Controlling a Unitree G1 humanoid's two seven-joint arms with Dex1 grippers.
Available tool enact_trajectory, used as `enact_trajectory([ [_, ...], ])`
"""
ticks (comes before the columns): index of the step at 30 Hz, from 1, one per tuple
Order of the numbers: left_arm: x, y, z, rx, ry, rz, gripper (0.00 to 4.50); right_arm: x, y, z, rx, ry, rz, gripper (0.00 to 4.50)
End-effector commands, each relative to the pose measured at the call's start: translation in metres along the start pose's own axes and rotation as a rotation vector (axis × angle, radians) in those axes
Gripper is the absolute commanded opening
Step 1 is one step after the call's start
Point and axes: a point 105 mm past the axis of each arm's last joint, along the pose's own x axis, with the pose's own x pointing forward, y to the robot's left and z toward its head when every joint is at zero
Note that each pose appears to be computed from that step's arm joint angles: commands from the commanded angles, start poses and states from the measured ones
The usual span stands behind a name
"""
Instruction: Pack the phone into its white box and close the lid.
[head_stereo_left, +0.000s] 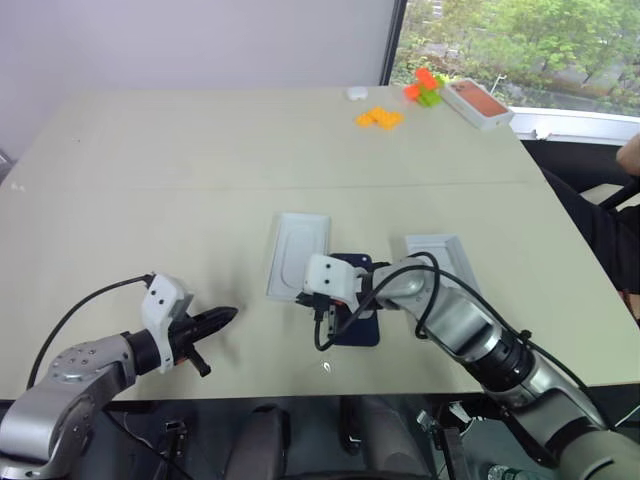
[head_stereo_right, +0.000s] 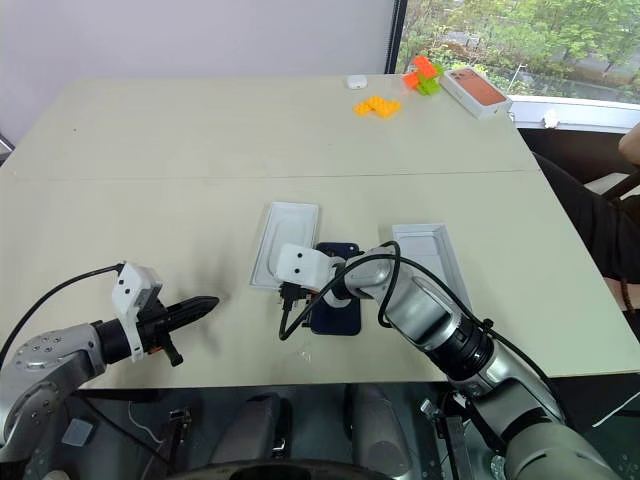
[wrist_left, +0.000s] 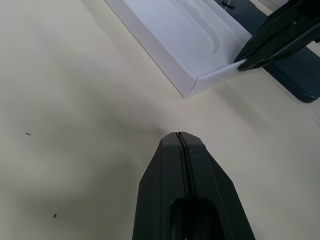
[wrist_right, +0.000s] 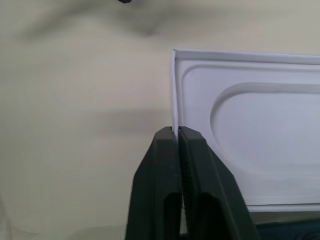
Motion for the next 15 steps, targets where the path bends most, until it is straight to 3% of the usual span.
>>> enact_trajectory([
  [1,-0.003,0.001,0.013,0.044,-0.044,0.012,0.0,-0.003,-0.005,0.018,-0.051,-0.068,-0.023,0.02],
  [8,-0.002,0.004,0.015,0.05,-0.048,0.016,0.0,-0.024,-0.019,0.044,-0.173,-0.178,-0.087,0.02],
  [15,0.001,0.003,0.016,0.049,-0.052,0.008,0.0,-0.041,-0.05,0.038,-0.193,-0.16,-0.195,0.02],
])
